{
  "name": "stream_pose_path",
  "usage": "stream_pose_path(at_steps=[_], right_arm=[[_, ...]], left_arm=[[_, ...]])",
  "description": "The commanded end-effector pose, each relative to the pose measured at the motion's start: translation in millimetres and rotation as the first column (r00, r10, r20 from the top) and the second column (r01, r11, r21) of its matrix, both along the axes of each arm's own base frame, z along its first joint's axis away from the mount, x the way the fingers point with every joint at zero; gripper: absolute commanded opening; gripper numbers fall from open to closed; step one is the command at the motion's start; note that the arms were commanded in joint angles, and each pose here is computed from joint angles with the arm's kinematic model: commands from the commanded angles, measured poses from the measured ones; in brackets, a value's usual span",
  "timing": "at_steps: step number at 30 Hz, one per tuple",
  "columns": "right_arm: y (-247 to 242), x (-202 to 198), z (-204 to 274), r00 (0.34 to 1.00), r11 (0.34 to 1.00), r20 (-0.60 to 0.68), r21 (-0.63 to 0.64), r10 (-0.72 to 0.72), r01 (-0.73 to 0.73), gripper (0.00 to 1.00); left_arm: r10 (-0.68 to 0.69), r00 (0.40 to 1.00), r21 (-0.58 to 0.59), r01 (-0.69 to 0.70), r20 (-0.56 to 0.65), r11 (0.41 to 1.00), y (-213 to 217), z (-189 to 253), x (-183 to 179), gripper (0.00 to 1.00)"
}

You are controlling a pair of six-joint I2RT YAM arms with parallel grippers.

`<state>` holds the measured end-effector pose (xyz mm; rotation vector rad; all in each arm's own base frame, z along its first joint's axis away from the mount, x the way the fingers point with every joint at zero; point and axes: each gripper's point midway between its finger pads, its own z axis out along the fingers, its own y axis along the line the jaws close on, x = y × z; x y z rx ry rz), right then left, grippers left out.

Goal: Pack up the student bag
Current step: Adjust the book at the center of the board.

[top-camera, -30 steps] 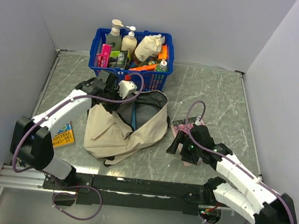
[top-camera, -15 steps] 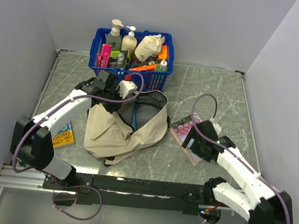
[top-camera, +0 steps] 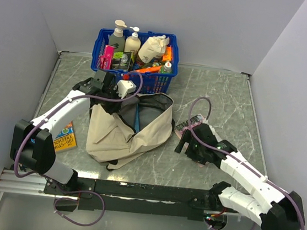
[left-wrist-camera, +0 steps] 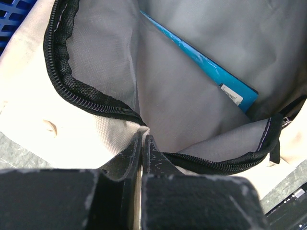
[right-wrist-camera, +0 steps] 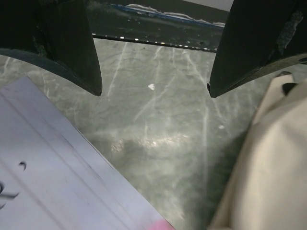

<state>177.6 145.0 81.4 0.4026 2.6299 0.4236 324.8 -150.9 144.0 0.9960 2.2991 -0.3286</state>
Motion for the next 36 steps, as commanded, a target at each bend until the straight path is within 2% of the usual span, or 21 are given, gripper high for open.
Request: stream_pose_path(at_steps=[1,5,7,9,12,16,20,22,23,25,29,32,36], right_arm=[[5.6,-5.2,-21.2,0.997,0.999,-0.072,0.018,-0.041,0.042,1.00],[-22.0,2.9,-28.1,0.979,0.979,-0.043,-0.028,-0.201,0.200,1.00],[-43.9,6.3,-33.7,0.951,0.949,-0.006,-0.063,-0.309,0.308,1.00],[-63.0,16.8,-32.0,0.919,0.918,0.052,-0.045,-0.392,0.394,1.00],[-90.4,32.3,-29.7,0.869,0.872,0.096,-0.020,-0.485,0.489,1.00],[-114.0,53.1,-22.3,0.833,0.837,0.128,-0.039,-0.538,0.546,1.00],[-126.6,85.4,-15.3,0.824,0.829,0.174,-0.062,-0.540,0.556,1.00],[-125.1,111.4,-0.6,0.824,0.844,0.230,-0.023,-0.518,0.536,1.00],[-125.8,117.2,-5.8,0.832,0.848,0.215,-0.034,-0.511,0.529,1.00],[-127.9,140.2,9.8,0.835,0.861,0.265,-0.032,-0.482,0.507,1.00],[-143.3,158.7,35.3,0.826,0.849,0.302,-0.089,-0.476,0.521,1.00],[-137.0,155.5,43.2,0.805,0.853,0.331,-0.004,-0.492,0.523,1.00],[-101.6,136.6,9.9,0.826,0.848,0.197,0.175,-0.528,0.501,1.00]], left_arm=[[-0.006,0.999,-0.006,0.007,0.036,1.000,3.6,12.3,9.2,0.01],[0.000,0.999,-0.007,0.000,0.045,1.000,7.0,16.6,13.0,0.01],[0.003,0.999,-0.008,-0.003,0.049,1.000,8.1,18.4,14.6,0.01],[0.004,0.999,-0.007,-0.003,0.046,1.000,10.0,18.3,14.8,0.01],[0.002,0.999,-0.007,-0.002,0.043,1.000,11.0,20.7,15.0,0.01],[0.002,0.999,-0.001,-0.002,0.052,1.000,14.6,24.2,17.3,0.01],[0.001,0.999,-0.003,-0.001,0.034,1.000,17.0,19.8,16.2,0.01],[0.002,1.000,-0.002,-0.002,0.028,1.000,17.9,17.2,14.3,0.01],[0.002,1.000,-0.005,-0.002,0.028,1.000,18.0,17.4,13.8,0.01],[0.003,1.000,-0.010,-0.002,0.022,1.000,17.3,15.6,12.8,0.01],[0.002,1.000,-0.035,-0.002,-0.005,0.999,12.5,14.5,11.0,0.01],[0.004,1.000,-0.047,-0.004,-0.006,0.999,10.1,17.5,12.5,0.01],[0.003,1.000,-0.066,-0.005,-0.024,0.998,6.2,19.6,13.0,0.01]])
